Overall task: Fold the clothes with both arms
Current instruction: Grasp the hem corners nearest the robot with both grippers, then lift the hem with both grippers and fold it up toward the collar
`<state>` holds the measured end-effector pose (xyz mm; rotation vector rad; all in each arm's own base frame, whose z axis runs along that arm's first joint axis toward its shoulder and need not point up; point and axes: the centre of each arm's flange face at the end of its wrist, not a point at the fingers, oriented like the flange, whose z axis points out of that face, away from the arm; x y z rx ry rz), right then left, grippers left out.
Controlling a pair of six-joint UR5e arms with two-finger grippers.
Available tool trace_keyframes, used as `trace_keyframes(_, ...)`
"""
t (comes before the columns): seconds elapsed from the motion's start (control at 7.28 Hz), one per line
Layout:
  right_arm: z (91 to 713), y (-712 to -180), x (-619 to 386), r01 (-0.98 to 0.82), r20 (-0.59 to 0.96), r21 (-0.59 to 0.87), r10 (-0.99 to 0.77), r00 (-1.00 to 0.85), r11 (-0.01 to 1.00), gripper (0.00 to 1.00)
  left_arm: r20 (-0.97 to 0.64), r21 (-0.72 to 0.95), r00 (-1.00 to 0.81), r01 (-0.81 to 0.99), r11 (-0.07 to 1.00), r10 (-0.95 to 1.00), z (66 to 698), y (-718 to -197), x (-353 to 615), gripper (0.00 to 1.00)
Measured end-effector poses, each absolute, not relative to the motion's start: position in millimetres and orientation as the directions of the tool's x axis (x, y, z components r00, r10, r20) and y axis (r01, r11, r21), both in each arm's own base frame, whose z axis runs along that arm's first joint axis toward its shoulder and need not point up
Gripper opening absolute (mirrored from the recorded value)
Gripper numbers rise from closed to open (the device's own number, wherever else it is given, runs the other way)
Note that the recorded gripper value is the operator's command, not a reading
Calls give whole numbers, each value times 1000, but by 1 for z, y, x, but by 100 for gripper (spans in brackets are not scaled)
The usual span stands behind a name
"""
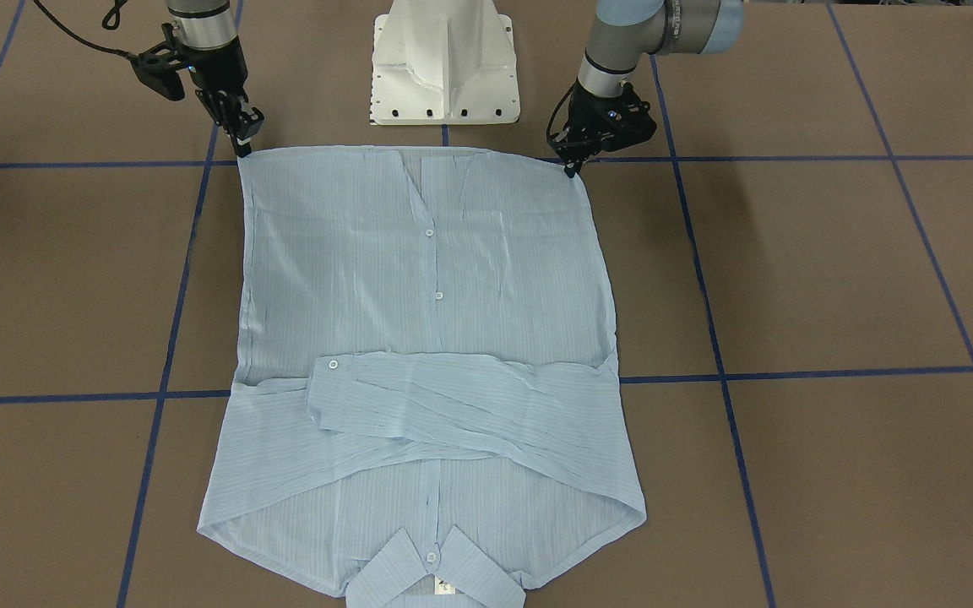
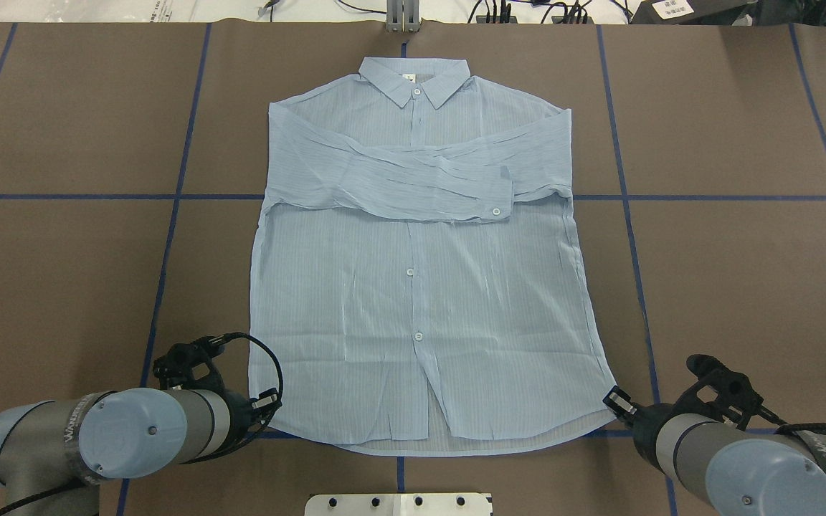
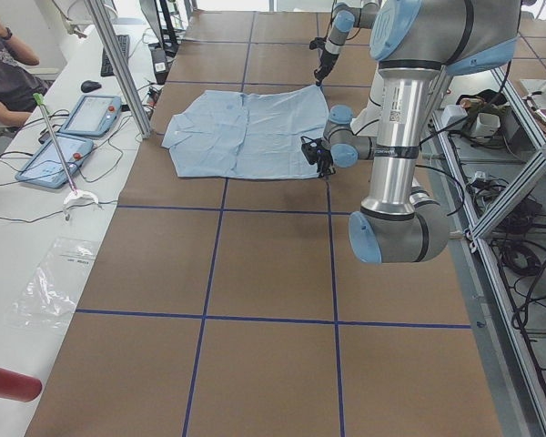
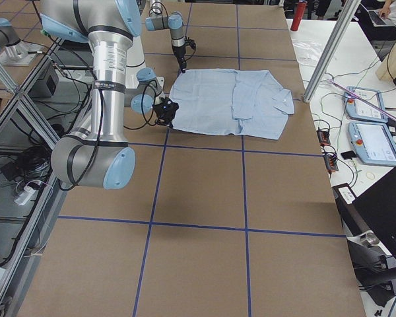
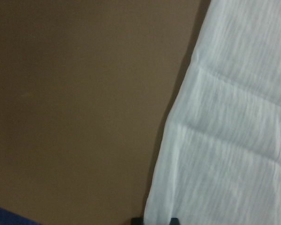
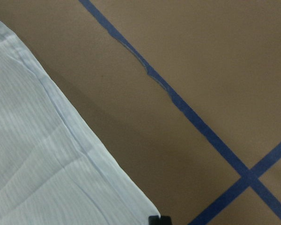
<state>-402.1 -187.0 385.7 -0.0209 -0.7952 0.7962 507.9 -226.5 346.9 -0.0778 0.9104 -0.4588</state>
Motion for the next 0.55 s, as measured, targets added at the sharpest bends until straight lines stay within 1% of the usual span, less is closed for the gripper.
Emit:
trace_keyframes(0.27,383,-187,-401,-629,633,-304,645,428,715,0,-760,-262,501,348,900,-415,334,-228,501,0)
trace_keyframes(0.55,361,-187,-389,-618,654,-330,645,395,714,0,-801,-275,436,339,899,-410,296,-230,472,0)
